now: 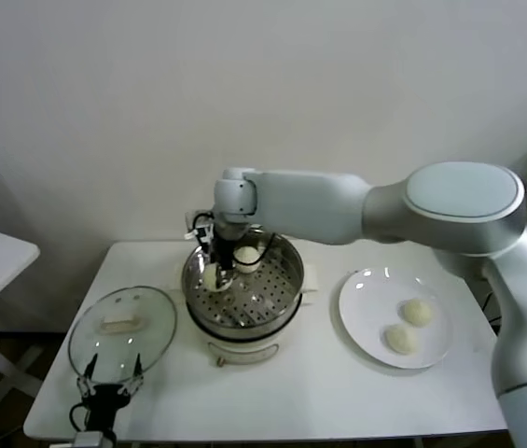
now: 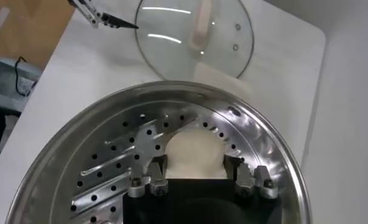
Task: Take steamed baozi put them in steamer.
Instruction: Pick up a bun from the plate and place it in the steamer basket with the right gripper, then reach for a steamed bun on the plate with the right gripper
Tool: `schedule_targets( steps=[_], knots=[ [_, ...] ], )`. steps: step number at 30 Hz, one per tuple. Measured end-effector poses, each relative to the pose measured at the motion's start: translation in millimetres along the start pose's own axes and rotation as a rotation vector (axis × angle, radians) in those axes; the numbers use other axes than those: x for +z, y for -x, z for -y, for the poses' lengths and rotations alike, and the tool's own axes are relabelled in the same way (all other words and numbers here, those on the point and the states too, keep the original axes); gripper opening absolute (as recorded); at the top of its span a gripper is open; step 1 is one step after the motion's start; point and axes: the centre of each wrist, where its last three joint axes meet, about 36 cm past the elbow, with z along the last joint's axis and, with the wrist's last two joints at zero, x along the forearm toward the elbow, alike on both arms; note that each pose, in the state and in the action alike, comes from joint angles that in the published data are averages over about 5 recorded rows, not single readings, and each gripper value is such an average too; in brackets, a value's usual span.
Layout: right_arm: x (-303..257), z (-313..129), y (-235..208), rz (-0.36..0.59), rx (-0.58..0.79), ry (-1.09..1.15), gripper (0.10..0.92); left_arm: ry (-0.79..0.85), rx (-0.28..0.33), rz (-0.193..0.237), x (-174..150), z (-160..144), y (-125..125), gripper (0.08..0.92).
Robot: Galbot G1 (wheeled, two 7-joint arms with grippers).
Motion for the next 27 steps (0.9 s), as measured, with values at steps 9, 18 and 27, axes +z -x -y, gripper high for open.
schedule_targets(
  steps=[9,18,27],
  knots=[
    [-1,-1,13,-0.009,0.015,-0.004,0.73,-0.001,-0.001,0.001,-1,0,-1,0.823],
    [8,-1,1,-0.004,0.024,-0.006,0.822,0.0,-0.003,0.005,-3,-1,-1,0.823],
    [49,-6,-62,0.005,-0.001,0.009,0.823,0.001,-0.003,0.01,-6,-2,-2,0.823]
  ],
)
